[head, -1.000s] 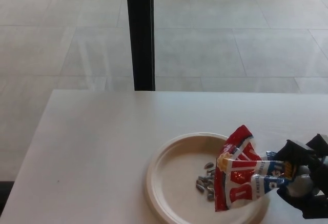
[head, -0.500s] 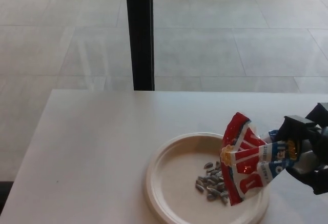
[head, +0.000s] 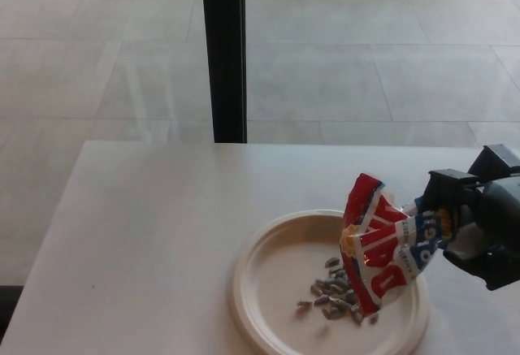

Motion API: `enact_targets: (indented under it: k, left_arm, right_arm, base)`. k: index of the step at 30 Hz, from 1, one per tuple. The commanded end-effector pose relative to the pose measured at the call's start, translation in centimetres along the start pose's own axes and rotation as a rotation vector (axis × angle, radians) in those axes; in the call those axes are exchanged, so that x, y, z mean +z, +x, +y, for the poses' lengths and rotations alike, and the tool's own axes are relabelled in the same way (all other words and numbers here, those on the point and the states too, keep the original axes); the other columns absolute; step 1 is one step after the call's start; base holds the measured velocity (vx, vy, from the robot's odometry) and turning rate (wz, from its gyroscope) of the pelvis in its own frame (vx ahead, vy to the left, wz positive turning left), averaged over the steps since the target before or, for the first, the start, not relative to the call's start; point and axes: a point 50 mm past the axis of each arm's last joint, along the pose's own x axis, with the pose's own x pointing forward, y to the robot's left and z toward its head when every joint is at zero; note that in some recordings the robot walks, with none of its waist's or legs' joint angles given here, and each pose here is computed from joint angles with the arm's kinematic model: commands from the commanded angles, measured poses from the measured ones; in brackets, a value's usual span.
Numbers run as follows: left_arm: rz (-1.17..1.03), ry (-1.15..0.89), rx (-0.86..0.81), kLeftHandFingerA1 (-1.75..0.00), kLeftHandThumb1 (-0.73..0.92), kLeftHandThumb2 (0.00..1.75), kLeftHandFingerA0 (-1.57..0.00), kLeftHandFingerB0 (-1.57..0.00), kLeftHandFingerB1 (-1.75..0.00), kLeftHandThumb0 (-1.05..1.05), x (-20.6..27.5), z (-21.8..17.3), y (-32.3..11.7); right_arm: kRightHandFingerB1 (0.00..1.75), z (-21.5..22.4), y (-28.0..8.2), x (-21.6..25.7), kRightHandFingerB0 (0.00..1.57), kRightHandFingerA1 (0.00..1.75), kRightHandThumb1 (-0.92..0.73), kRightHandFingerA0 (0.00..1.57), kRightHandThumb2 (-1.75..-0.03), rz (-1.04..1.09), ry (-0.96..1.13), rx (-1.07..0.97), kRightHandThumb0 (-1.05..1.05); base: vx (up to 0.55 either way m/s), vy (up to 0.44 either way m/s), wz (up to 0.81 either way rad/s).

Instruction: The robot uses its right hand to pick up a bag of sunflower seeds kept in the middle of the desk and tilts it over a plate kept next to it to pour out a few seeds and then puts the bag of seeds back on the desk

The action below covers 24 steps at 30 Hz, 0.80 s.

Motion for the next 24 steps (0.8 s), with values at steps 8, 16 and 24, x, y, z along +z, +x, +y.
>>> enact_targets:
  k: [8,16,24]
  left_arm:
    - [0.017,0.005,0.013,-0.69,0.84,1.29,-0.30,-0.18,-0.59,-0.86,0.2,0.8,-0.1]
    - [0.009,-0.002,0.022,-0.70,0.92,0.97,-0.30,-0.19,-0.58,-0.84,0.2,0.9,-0.2]
    - [0.008,0.043,0.022,-0.71,0.82,1.28,-0.35,-0.21,-0.61,-0.83,0.3,1.0,-0.2]
  right_arm:
    - [1.52,-1.4,0.6,-0.8,0.73,1.75,-0.52,0.87,-1.11,0.083,-0.128,0.026,-0.18]
    - [1.59,-1.3,0.7,0.3,0.65,1.75,-0.52,0.86,-1.03,0.024,-0.158,0.036,-0.19]
    - [1.58,-1.2,0.8,1.3,0.63,1.75,-0.51,0.85,-1.00,-0.052,-0.255,0.061,-0.20]
  base:
    - [0.00,0.000,0.00]
    - [0.00,0.000,0.00]
    - [0.00,0.000,0.00]
